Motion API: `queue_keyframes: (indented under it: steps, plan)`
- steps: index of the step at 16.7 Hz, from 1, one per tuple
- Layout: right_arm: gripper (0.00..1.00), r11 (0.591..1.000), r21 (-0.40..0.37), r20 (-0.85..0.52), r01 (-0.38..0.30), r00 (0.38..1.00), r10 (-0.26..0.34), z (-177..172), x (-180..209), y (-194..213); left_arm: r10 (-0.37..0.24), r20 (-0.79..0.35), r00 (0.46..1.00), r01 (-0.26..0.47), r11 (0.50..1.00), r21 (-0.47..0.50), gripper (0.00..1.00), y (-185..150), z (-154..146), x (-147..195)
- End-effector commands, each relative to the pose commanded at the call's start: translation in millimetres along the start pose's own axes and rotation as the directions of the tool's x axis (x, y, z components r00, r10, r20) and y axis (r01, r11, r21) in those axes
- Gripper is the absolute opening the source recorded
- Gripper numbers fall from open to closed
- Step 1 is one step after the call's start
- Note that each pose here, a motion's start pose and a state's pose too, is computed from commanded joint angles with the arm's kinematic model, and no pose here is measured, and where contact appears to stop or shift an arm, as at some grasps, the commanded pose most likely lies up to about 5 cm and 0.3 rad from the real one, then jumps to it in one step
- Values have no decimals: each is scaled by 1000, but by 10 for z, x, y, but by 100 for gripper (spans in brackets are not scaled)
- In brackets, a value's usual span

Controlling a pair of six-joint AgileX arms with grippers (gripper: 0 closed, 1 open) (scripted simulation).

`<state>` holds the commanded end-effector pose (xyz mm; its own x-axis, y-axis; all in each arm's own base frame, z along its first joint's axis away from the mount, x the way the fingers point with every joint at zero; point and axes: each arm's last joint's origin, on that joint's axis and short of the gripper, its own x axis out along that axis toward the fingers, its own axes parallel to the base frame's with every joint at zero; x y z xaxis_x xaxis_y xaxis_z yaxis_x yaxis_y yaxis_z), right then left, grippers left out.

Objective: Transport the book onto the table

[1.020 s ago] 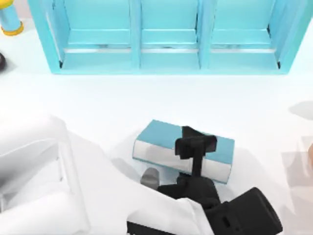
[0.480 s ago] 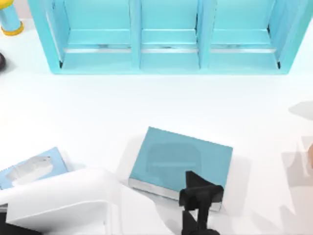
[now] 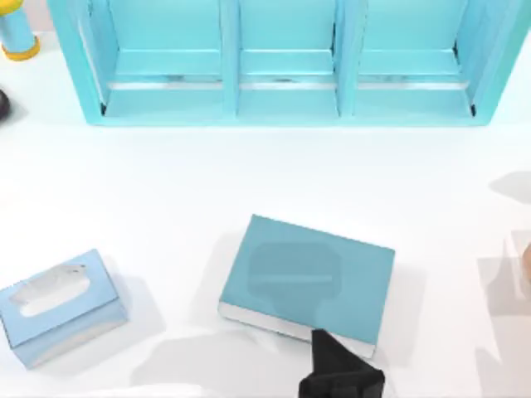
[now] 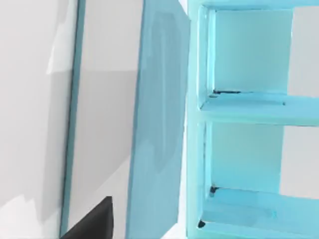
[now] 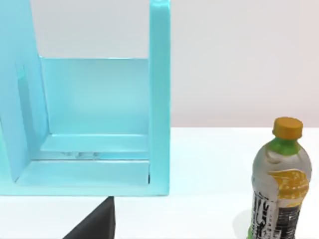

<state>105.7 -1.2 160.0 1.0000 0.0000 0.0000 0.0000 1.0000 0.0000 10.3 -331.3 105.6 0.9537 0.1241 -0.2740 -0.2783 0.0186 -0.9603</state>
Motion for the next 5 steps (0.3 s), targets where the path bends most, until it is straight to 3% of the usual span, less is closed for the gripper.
queue_keyframes:
  steps: [5]
  plan:
    - [100,1000,0,0,0,1000,0,0,0,0,-11,-3,1000,11,1000,-9,100,-27,31,-99]
